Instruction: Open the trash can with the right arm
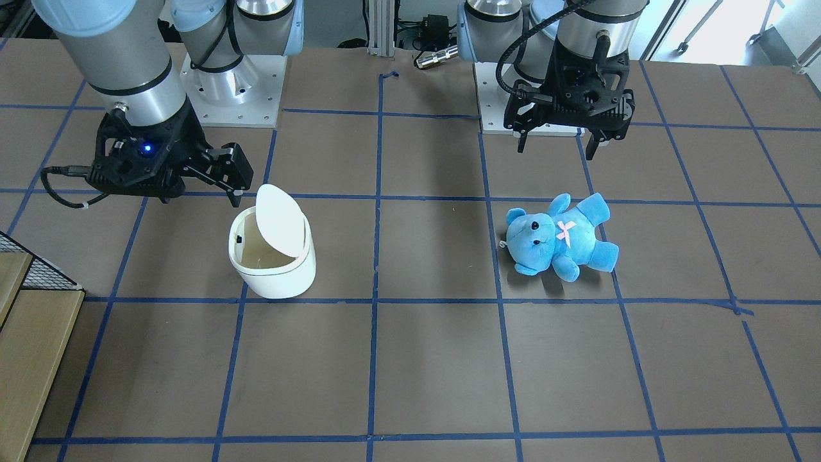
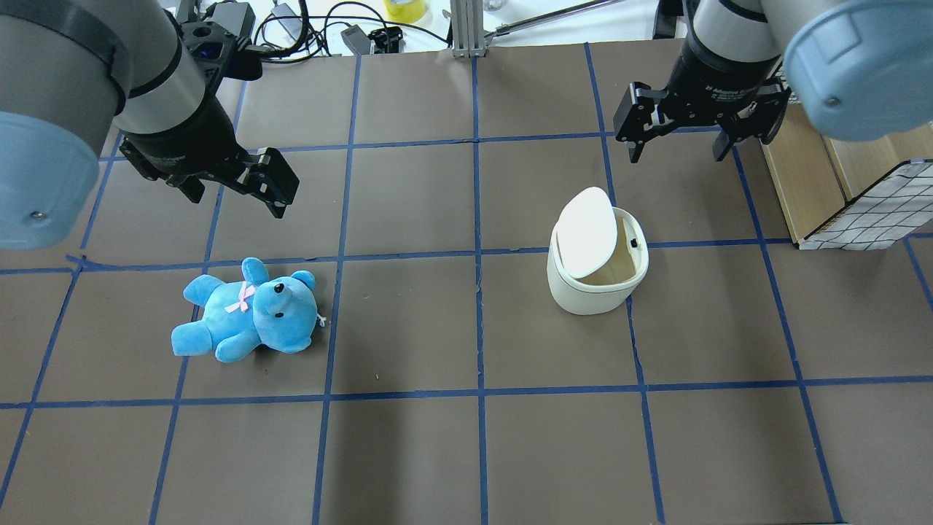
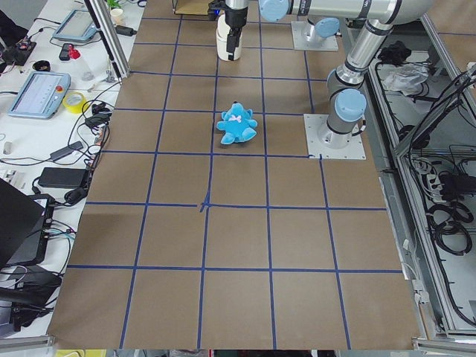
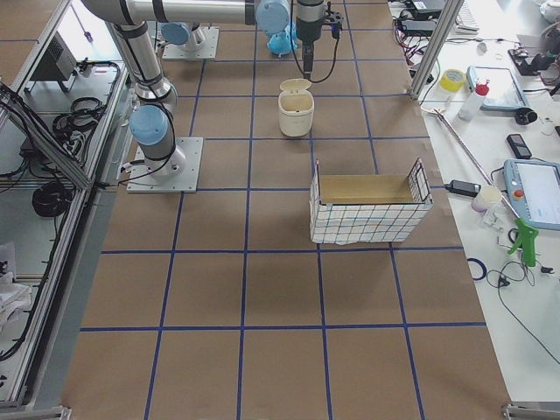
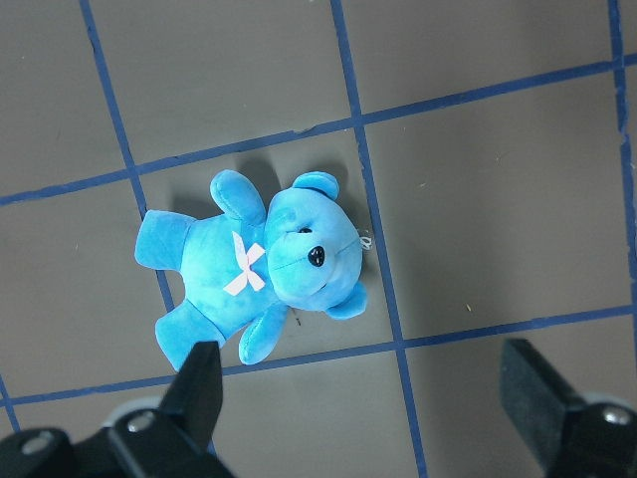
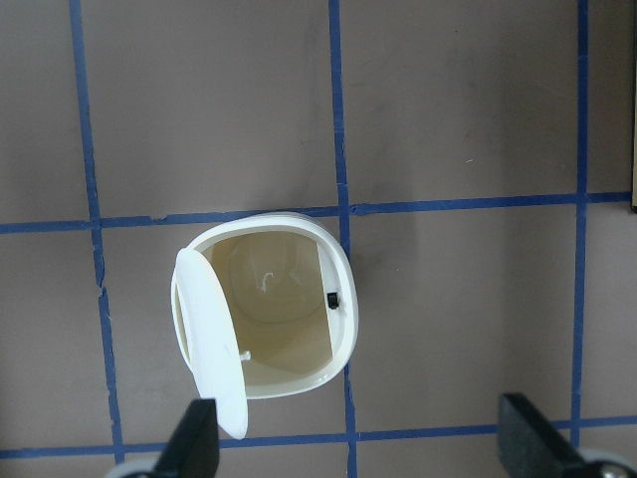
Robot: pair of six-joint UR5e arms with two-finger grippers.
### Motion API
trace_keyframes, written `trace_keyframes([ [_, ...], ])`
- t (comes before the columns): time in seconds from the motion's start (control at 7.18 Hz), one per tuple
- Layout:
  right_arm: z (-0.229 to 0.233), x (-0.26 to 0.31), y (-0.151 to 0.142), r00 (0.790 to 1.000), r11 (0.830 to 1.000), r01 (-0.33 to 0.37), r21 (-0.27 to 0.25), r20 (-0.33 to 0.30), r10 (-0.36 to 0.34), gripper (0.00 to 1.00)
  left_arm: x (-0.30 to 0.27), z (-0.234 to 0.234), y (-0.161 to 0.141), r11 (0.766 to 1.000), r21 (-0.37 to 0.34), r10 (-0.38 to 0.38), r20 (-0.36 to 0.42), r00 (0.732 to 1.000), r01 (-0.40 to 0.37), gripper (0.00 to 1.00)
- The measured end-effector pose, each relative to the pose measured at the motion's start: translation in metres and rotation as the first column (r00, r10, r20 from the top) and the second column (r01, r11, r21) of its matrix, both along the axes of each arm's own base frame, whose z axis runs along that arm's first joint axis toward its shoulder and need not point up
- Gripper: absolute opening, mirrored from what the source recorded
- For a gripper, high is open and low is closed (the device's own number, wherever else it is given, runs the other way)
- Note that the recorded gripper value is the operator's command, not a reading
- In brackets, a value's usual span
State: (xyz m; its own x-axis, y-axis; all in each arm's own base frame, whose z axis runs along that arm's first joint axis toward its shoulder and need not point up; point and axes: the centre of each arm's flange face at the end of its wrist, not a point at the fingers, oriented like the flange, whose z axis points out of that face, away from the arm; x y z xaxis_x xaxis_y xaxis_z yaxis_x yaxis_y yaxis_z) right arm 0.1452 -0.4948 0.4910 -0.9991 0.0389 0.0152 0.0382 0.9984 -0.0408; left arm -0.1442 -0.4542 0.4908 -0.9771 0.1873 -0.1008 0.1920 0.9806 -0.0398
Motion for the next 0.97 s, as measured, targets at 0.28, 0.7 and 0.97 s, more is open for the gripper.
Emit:
trace_keyframes([
  [0.28, 0.009, -0.007, 0.009, 1.000, 1.000, 0.011, 0.014, 0.005, -0.011, 1.00, 0.000, 0.000, 0.000, 1.000, 0.000, 0.000, 0.000, 1.000, 0.000, 1.00],
  [0.7, 0.006, -0.013, 0.012, 1.000, 0.999, 0.023, 0.048, 0.007, -0.024, 1.00, 0.000, 0.000, 0.000, 1.000, 0.000, 0.000, 0.000, 1.000, 0.000, 1.00],
  [0.97, 0.006, -0.013, 0.012, 1.000, 0.998, 0.023, 0.051, 0.006, -0.024, 1.00, 0.000, 0.000, 0.000, 1.000, 0.000, 0.000, 0.000, 1.000, 0.000, 1.00],
])
